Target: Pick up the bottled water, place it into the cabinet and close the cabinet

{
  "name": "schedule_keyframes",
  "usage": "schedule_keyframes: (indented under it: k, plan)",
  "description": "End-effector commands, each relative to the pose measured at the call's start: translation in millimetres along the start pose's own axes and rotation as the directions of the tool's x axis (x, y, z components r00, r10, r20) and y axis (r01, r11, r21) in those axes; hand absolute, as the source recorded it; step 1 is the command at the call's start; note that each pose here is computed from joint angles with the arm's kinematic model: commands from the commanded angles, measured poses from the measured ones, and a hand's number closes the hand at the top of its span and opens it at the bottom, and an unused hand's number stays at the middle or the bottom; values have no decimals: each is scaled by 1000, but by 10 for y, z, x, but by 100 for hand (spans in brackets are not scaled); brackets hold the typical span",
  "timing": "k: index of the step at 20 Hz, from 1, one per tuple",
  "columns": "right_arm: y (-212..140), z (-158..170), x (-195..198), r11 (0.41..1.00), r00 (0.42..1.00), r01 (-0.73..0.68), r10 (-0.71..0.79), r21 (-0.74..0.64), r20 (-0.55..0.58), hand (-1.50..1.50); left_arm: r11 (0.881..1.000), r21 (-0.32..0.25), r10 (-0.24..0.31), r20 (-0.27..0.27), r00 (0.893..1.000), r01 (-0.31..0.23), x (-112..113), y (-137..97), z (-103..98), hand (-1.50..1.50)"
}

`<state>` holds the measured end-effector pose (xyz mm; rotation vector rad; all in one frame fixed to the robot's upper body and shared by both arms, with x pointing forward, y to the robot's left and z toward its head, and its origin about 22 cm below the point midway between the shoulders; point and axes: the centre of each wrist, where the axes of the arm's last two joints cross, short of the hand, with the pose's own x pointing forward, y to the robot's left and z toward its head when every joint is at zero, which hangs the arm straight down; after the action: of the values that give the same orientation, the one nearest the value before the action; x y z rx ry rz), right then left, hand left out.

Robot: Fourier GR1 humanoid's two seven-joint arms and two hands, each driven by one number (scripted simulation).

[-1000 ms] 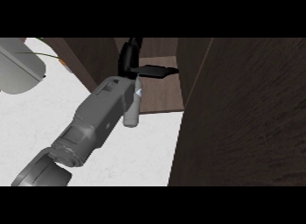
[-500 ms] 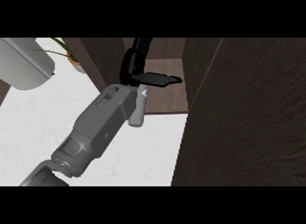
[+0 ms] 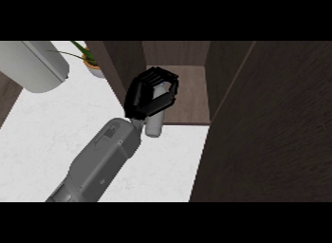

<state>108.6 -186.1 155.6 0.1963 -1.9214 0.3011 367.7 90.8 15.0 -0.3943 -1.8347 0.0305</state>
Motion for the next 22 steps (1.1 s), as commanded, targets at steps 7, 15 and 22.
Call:
schedule_keyframes:
  k: [7,15,22]
  plan:
    - [103,96,225,971,992,-70,92,229,-86,150,1000,-3,20,-41,999,-20,221,239,858,150]
    - [473,-23,238,948,995,67,-39,310,-95,150,999,35,-38,8,999,37,672,830,1393,150]
    - [939,-342,287,903,991,122,-85,411,-106,150,995,94,-36,50,998,31,779,987,1572,150]
